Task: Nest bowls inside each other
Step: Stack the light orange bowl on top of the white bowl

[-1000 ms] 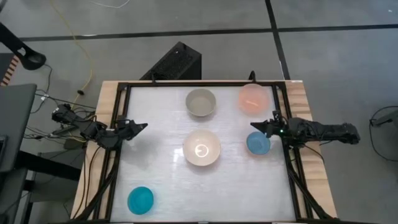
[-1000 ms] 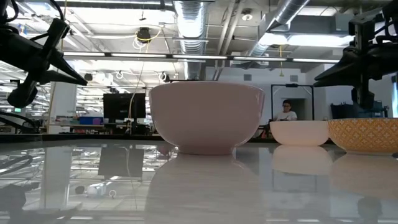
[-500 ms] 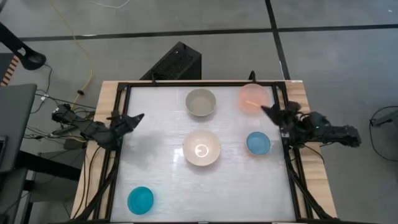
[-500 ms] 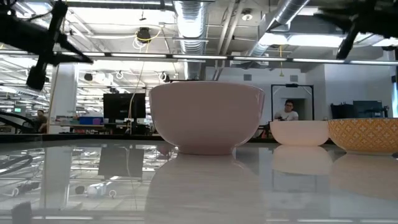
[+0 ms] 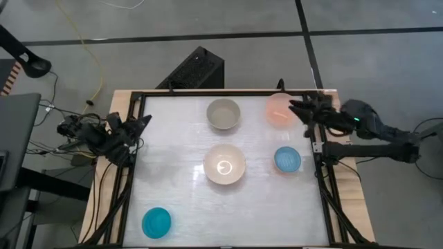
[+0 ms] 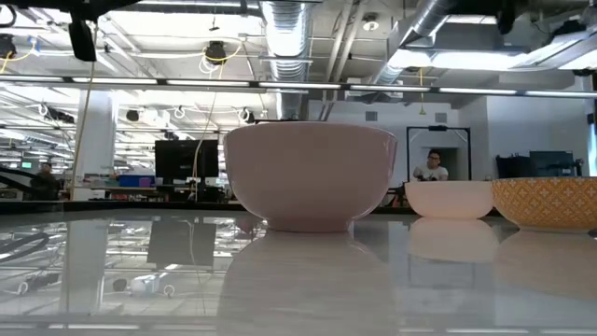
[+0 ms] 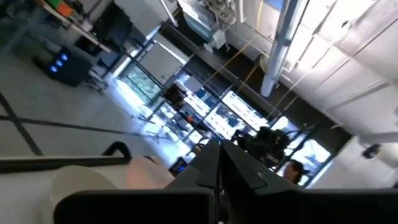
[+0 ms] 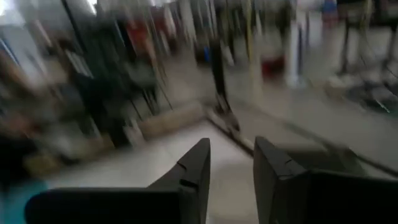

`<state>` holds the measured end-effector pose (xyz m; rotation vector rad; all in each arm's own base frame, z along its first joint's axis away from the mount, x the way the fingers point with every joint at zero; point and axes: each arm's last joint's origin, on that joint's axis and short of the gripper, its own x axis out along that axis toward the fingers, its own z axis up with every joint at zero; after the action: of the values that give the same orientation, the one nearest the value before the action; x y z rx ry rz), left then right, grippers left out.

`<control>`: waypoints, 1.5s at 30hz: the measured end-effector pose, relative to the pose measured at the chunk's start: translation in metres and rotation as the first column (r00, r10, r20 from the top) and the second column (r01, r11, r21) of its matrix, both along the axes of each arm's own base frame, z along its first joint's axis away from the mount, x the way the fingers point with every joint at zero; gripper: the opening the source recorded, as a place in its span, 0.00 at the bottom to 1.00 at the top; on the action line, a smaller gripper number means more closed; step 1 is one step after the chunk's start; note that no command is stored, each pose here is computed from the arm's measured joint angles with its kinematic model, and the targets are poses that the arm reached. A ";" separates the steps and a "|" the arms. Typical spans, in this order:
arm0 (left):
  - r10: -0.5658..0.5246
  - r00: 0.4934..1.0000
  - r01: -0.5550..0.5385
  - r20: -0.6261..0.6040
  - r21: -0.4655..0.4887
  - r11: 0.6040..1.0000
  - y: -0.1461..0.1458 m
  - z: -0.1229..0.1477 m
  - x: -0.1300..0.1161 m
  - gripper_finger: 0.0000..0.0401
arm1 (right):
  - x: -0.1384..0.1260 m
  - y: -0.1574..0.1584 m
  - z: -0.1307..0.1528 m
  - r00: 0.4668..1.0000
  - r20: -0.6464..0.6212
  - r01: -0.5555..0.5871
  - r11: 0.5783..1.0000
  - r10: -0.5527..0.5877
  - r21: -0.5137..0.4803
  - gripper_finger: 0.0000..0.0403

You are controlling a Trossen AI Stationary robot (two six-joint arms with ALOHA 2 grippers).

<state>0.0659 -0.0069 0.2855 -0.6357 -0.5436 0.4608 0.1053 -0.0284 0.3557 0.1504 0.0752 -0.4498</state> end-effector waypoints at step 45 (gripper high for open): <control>-0.070 0.997 0.071 -0.032 0.018 0.997 -0.003 -0.001 0.003 0.00 | 0.077 -0.174 -0.163 0.553 -0.682 0.101 0.774 0.478 0.625 0.40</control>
<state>0.0689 -0.0096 0.2846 -0.6261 -0.4937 0.3978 0.1821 -0.2028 0.1927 0.5643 1.1976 -0.2033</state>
